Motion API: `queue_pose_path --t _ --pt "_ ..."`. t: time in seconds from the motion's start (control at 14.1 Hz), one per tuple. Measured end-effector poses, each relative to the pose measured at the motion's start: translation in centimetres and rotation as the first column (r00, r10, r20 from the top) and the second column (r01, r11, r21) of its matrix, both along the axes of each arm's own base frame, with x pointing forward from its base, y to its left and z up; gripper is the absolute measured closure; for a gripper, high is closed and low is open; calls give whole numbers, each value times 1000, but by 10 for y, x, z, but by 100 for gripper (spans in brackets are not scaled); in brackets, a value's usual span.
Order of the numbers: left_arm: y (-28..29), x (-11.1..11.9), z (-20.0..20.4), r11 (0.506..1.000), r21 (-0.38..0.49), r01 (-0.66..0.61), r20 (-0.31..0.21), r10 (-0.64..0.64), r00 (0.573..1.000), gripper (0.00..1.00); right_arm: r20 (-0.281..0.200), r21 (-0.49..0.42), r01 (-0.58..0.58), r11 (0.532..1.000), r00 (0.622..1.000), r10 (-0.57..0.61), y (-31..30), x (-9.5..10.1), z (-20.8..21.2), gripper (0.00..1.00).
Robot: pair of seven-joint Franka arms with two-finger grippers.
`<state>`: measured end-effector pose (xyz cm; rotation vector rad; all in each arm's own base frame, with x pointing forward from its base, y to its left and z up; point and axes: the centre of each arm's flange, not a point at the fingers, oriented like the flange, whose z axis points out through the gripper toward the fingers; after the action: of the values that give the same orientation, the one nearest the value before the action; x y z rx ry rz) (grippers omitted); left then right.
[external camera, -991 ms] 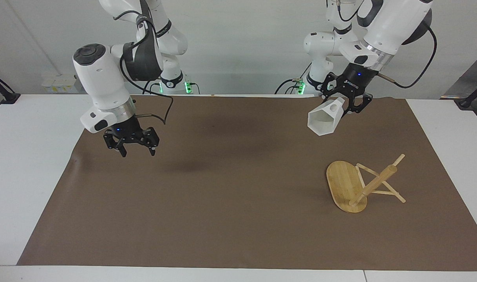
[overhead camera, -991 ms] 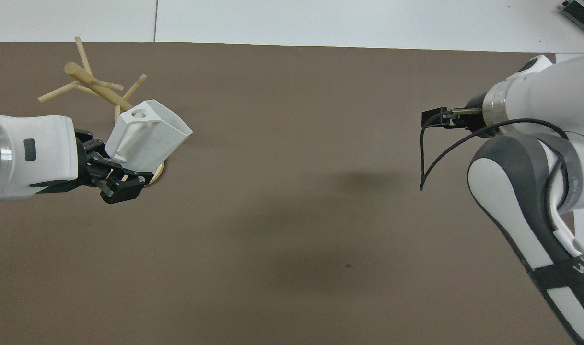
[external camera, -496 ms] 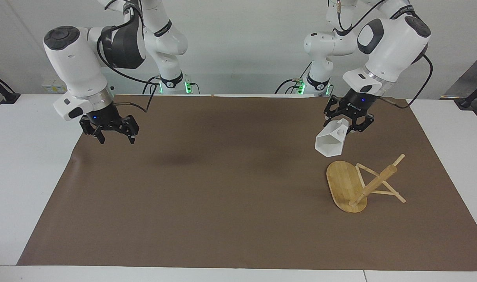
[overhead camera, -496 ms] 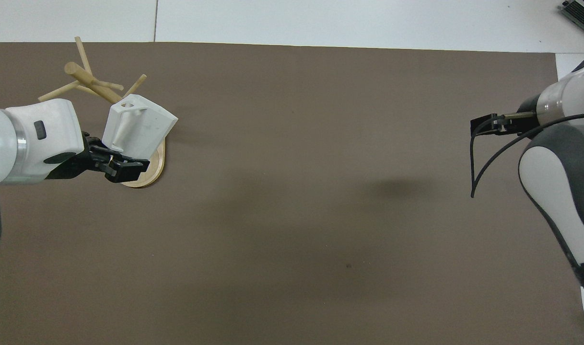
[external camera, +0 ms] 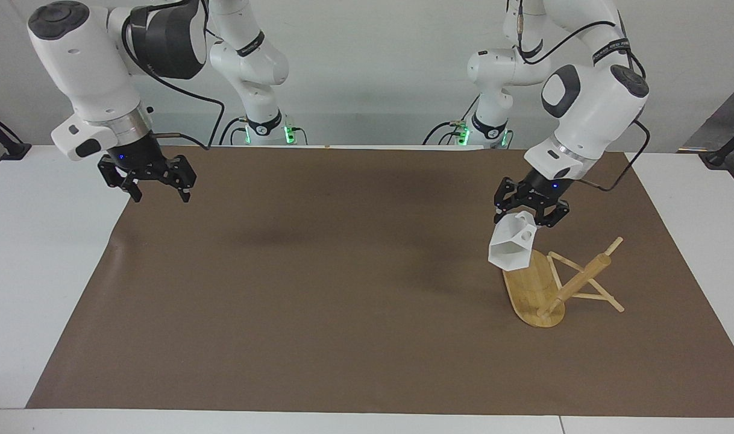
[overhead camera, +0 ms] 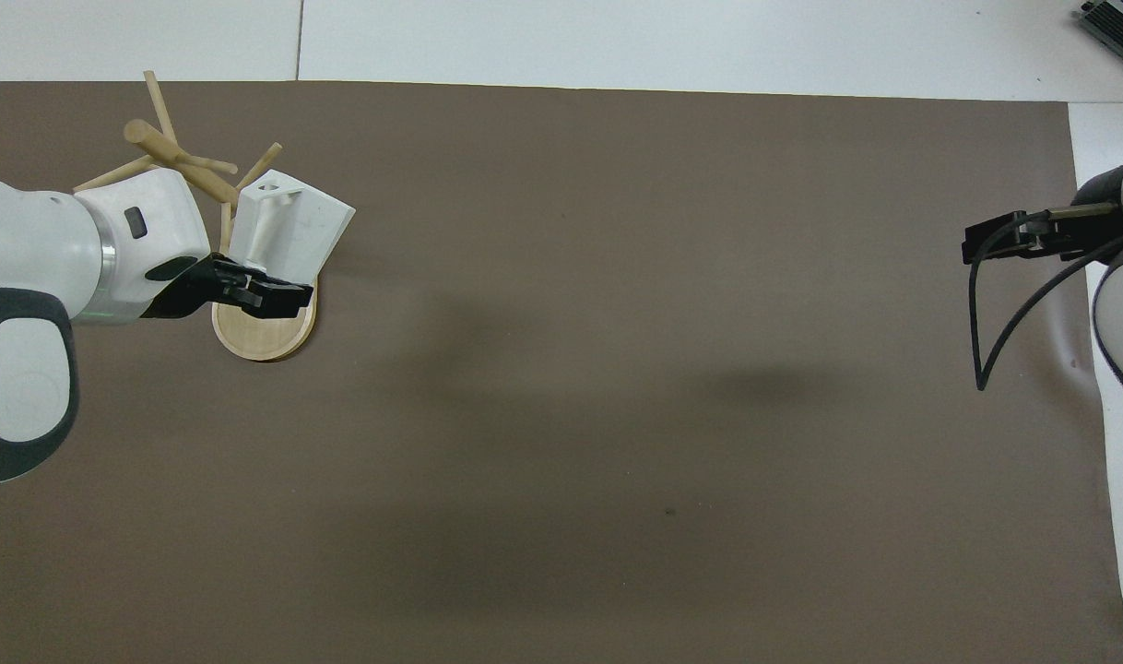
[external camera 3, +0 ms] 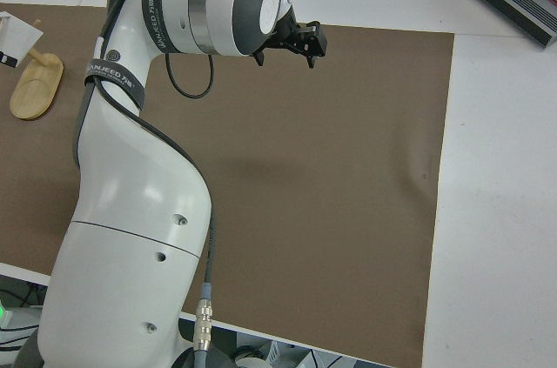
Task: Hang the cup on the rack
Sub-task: 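Move the cup with the left gripper toward the rack's peg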
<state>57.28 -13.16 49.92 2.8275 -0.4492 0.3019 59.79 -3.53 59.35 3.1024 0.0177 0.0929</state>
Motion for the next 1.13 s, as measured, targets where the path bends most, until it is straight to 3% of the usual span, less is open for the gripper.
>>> queue_pose_path --t 0.71,1.13 --pt "6 19 -28 993 -19 -117 -5 117 993 31 -4 1 -3 1000 1000 3 2 0 0 0" --pt "10 21 -24 989 -25 -145 -5 145 989 31 -9 3 -17 1000 1000 17 10 0 -2 0"
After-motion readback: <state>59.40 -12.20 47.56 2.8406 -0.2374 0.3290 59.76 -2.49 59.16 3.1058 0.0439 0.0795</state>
